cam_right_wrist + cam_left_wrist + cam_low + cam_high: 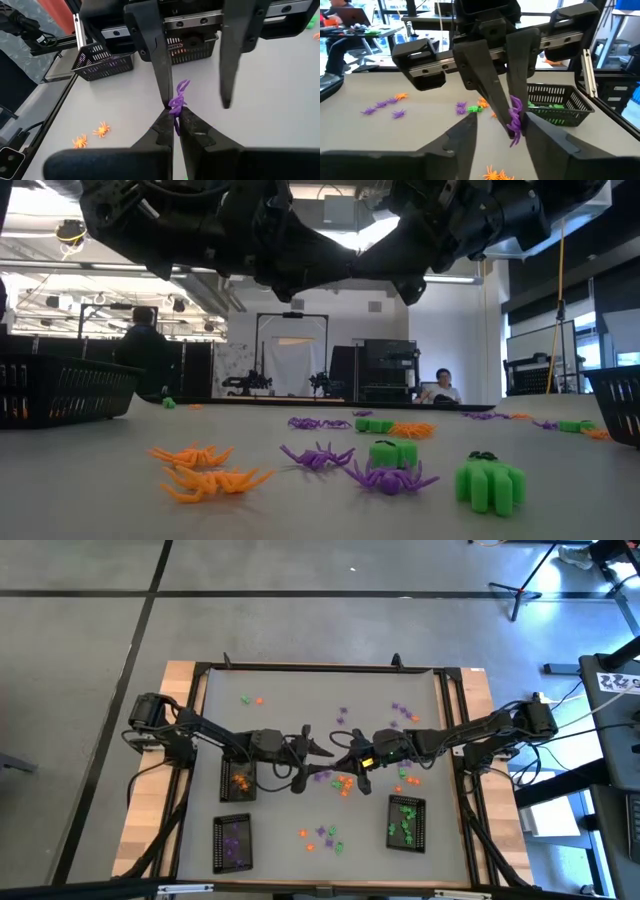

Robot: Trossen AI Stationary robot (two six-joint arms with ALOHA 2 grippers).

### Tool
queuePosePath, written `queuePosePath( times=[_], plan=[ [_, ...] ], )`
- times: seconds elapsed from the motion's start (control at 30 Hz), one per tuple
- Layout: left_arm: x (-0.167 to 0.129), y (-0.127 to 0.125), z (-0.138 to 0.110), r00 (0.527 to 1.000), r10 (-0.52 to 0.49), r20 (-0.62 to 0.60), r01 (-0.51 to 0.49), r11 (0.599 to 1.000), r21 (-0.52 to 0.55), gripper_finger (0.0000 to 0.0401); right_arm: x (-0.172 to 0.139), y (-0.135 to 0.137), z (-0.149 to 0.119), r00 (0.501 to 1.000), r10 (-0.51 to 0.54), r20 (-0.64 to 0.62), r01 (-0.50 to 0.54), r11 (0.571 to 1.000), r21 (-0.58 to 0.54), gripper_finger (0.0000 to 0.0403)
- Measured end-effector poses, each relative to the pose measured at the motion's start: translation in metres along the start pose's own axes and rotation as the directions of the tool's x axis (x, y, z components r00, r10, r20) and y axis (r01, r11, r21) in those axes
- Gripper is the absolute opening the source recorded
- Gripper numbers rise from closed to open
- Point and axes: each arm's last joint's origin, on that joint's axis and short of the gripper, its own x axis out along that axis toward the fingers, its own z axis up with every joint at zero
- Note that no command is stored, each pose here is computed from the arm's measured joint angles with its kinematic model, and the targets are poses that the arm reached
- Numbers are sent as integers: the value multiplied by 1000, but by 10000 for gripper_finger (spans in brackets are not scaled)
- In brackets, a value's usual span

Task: Sort Halloween decoration
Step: Put the purple spider toy into the bottom left black basket

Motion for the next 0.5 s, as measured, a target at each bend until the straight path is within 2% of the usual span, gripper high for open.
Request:
queuePosePath(
  times=[0.37,0.5],
  plan=[
    [0,-4,0,1000,-6,-1,6,998,58,15,0,-1,0,1000,-18,3,18,1000,-1,17],
    [0,-5,0,1000,17,0,-17,998,60,5,0,-1,0,1000,-20,3,20,1000,-18,57]
  ],
)
